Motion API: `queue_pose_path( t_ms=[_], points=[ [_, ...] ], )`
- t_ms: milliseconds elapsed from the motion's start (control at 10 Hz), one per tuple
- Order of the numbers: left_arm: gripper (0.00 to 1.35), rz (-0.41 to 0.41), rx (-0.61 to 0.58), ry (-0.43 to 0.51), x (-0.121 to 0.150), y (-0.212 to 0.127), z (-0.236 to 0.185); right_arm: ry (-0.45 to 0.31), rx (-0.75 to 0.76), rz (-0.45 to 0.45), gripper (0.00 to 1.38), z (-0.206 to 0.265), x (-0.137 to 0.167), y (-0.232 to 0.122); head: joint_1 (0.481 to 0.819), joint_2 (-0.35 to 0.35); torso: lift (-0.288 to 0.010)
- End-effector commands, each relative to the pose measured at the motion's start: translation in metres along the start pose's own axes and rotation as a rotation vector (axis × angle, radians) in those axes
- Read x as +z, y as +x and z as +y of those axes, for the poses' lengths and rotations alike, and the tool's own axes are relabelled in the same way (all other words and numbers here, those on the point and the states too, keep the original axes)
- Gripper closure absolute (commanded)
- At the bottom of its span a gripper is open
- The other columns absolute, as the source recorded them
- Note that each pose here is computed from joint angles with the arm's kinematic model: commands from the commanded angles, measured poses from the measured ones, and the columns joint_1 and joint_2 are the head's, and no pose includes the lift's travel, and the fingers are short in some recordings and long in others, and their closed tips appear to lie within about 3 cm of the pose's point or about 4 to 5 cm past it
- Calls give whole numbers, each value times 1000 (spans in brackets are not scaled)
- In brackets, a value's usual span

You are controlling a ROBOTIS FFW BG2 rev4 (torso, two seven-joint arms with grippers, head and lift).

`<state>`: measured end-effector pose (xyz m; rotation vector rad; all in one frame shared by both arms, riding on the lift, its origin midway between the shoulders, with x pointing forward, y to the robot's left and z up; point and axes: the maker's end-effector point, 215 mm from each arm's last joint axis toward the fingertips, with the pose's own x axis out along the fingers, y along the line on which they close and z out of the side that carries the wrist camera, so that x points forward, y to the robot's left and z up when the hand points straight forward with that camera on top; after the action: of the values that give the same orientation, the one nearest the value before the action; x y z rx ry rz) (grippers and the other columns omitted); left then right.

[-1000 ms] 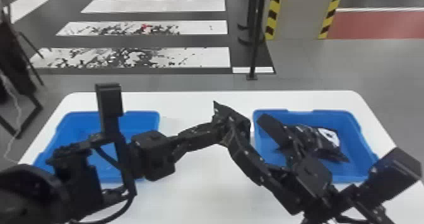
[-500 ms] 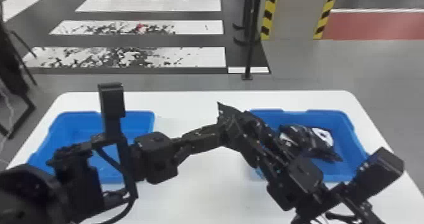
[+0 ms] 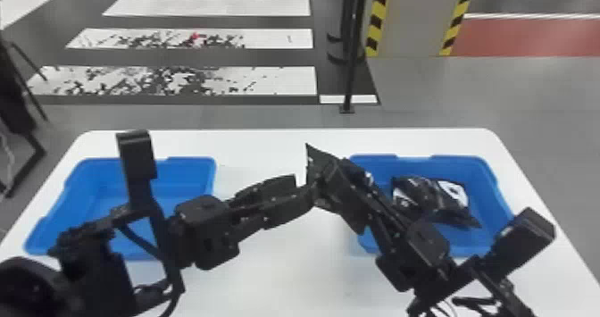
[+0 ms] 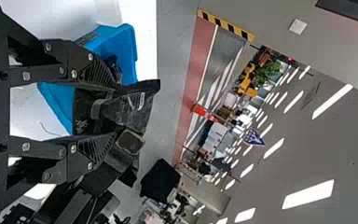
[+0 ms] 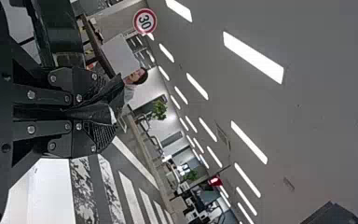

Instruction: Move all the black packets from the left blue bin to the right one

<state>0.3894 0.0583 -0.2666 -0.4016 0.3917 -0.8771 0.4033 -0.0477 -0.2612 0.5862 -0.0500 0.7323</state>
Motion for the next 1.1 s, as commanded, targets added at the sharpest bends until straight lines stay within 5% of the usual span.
queue_pose_path(
  t_ms=[0, 500, 700, 1000],
  points=[
    [108, -22, 0, -42, -11, -10, 0, 45, -19, 4, 1282, -24, -1, 4, 695, 14, -138],
    [130, -93, -28, -162, -32, -25, -17, -114, -255, 84, 1283, -182, 8, -28, 695, -87, -138],
    [130, -151, 0, -151, -19, -35, -6, -202, -395, 146, 1260, -251, 12, -66, 695, -144, -138],
    [130, -245, 59, -141, -3, -61, 14, -233, -443, 122, 145, -260, 28, -94, 695, -218, -138]
  ],
)
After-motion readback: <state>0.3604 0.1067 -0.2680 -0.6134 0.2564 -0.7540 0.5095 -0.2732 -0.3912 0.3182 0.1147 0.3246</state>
